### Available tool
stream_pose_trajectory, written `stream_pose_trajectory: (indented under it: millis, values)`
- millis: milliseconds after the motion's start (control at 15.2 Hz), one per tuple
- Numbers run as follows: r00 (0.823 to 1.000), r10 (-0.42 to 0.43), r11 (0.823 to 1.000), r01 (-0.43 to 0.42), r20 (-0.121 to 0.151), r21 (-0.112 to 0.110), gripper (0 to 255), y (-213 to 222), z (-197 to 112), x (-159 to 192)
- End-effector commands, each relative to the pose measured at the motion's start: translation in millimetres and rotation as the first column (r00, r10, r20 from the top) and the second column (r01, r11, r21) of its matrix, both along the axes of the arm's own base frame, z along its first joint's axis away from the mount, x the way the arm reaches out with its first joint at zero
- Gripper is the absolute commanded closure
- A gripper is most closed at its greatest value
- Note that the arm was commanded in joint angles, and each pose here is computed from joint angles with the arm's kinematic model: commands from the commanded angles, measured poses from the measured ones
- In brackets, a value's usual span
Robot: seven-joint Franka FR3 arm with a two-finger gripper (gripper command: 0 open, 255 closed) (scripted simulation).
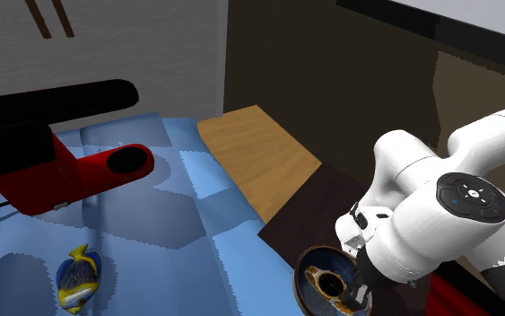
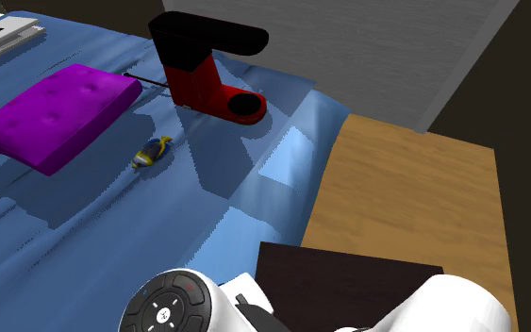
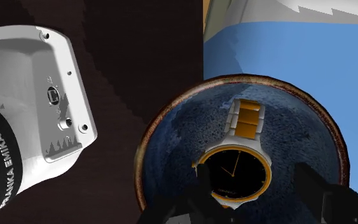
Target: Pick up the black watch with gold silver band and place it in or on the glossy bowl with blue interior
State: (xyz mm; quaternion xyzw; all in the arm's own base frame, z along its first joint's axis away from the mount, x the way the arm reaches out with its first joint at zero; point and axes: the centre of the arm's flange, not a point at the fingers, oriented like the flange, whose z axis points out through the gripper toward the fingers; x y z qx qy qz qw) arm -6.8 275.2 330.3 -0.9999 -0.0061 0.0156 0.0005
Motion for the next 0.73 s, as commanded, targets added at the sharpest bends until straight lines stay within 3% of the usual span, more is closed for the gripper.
stream_pose_trajectory:
  millis: [0, 660]
  values:
    - [0.997, -0.021, 1.0, 0.021, -0.078, 0.006, 0, -0.1, -8.2, -4.5]
    - [0.997, -0.021, 1.0, 0.021, -0.078, 0.006, 0, 0.2, -47.9, -8.8]
